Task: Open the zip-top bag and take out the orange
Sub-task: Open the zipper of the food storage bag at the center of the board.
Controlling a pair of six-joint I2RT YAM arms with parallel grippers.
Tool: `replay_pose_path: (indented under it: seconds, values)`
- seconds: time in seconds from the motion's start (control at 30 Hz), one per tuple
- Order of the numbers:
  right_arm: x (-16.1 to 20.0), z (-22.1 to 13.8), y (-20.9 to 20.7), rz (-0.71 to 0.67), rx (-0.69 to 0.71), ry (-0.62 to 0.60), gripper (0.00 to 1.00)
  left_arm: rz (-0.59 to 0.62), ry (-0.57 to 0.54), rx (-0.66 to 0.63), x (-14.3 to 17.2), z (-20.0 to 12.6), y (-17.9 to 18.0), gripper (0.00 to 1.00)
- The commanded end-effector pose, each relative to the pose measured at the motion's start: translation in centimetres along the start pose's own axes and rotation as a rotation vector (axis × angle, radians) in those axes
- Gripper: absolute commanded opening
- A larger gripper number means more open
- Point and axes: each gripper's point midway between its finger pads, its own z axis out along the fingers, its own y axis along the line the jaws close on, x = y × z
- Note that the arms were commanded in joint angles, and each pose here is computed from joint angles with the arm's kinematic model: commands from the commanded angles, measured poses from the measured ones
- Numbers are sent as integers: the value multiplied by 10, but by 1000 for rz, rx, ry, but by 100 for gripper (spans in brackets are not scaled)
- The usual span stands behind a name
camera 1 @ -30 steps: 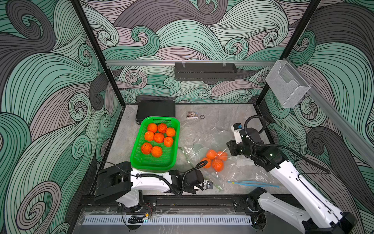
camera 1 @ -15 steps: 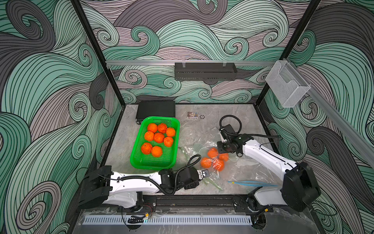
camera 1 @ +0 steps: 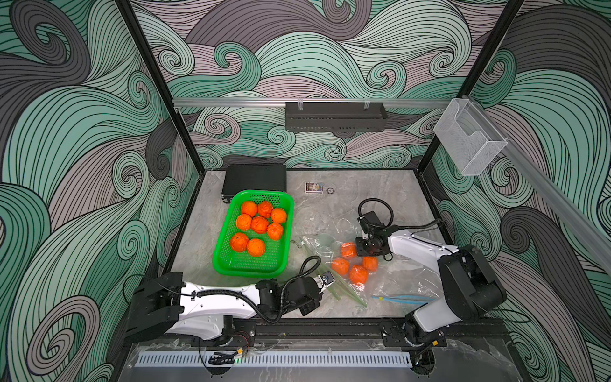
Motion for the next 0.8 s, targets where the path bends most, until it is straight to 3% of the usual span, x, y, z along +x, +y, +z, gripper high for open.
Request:
replay_pose_path:
  seconds: [0.0, 0.1, 0.23, 0.5, 0.6, 0.77]
  values:
    - [8, 8, 5, 19, -41, 29, 12, -46, -77, 35, -34, 3, -7, 32]
    - [4, 9, 7, 28, -64, -1, 12, -44, -104, 33, -48, 11, -10, 32]
    - [1, 5, 10, 42, -99, -38, 12, -50, -149, -80, -66, 20, 6, 33]
    - [0, 0, 9, 63, -117, -83, 13, -69, -90, -130, -59, 48, 12, 37]
    - [-1, 0, 8, 65, -120, -101, 13, -119, -91, -114, -55, 53, 10, 52]
    - [-2, 1, 8, 72, -127, -119, 14, -150, -43, -118, -47, 63, 10, 56]
